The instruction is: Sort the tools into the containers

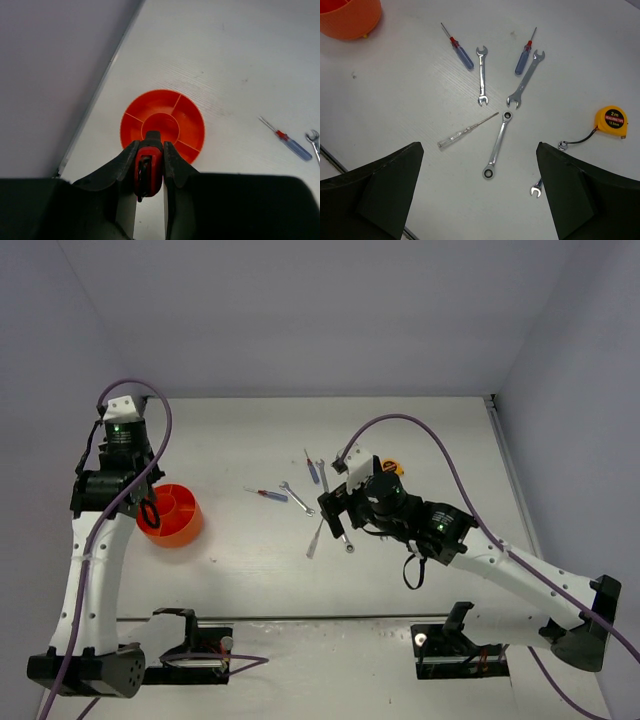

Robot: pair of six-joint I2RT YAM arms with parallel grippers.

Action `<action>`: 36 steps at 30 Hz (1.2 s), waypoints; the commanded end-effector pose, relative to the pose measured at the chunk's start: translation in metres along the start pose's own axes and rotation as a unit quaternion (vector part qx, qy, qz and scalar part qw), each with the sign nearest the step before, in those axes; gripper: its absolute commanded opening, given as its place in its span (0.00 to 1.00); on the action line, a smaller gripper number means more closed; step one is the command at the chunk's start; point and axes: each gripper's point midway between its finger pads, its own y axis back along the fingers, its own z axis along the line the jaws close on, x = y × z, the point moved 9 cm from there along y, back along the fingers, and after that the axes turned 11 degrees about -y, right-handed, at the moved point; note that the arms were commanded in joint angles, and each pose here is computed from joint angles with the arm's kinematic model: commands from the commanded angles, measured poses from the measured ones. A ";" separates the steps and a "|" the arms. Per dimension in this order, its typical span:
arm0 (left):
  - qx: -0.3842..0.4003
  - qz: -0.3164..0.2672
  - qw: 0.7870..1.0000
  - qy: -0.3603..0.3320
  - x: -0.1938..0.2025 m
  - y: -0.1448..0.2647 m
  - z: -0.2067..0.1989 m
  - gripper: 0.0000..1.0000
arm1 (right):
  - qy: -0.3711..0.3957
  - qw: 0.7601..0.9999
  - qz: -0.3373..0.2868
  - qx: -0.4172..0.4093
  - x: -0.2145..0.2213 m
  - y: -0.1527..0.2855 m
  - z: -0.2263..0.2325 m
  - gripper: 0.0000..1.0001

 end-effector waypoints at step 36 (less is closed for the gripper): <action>0.040 0.045 0.997 0.054 0.034 -0.095 -0.007 0.45 | -0.039 0.997 0.036 0.063 0.055 -0.012 -0.023 0.94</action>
